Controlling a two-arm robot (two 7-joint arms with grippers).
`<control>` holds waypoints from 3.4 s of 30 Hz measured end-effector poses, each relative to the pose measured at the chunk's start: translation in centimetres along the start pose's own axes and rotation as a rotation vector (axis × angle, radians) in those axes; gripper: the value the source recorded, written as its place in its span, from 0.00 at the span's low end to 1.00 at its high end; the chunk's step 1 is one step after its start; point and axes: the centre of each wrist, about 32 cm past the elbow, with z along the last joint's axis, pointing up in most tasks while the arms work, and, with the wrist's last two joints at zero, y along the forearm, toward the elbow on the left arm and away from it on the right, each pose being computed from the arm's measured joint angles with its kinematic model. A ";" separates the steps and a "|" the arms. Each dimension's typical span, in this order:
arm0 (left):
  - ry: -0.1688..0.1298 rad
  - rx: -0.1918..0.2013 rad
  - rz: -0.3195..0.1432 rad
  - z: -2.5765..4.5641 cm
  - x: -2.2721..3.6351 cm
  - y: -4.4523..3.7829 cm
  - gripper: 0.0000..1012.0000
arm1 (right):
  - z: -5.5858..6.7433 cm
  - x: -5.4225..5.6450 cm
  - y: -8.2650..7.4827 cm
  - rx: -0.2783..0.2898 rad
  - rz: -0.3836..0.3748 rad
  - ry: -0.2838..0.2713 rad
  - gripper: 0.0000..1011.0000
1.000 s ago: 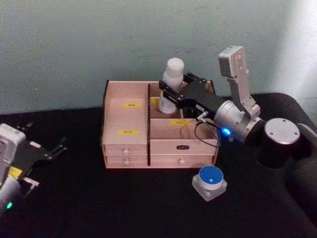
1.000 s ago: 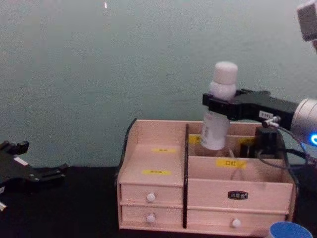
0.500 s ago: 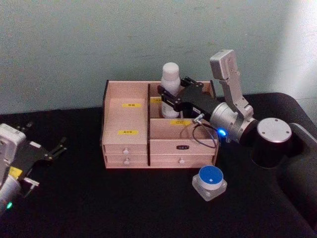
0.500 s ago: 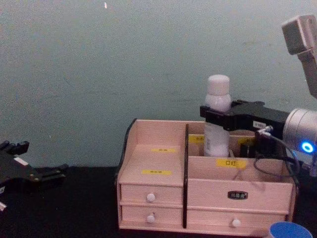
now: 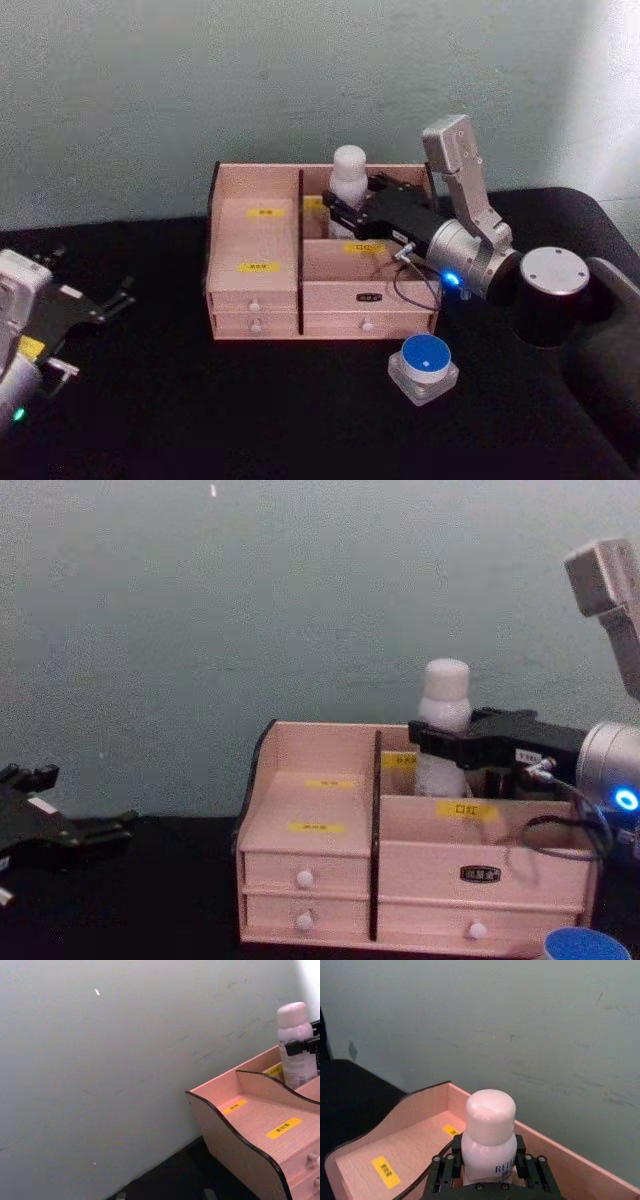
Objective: Pick up the facial cleanser and watermelon frost from the table and place them into the tiered storage box.
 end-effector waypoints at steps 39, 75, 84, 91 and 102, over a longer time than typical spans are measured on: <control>0.000 0.000 0.000 0.00 0.00 0.00 0.99 | -0.4 -0.1 -0.2 -0.031 0.004 0.005 0.68; 0.000 0.000 0.000 0.00 0.00 0.00 0.99 | 1.1 0.1 -4.2 0.036 0.041 -0.074 0.99; 0.000 0.000 0.000 0.00 0.00 0.00 0.99 | 1.6 0.3 -8.3 0.049 0.080 -0.065 0.99; 0.000 0.000 0.000 0.00 0.00 0.00 0.99 | 1.6 0.0 -12.0 0.024 0.125 -0.055 0.99; 0.000 0.000 0.000 0.00 0.00 0.00 0.99 | 0.5 -0.9 -15.4 -0.088 0.178 -0.020 0.99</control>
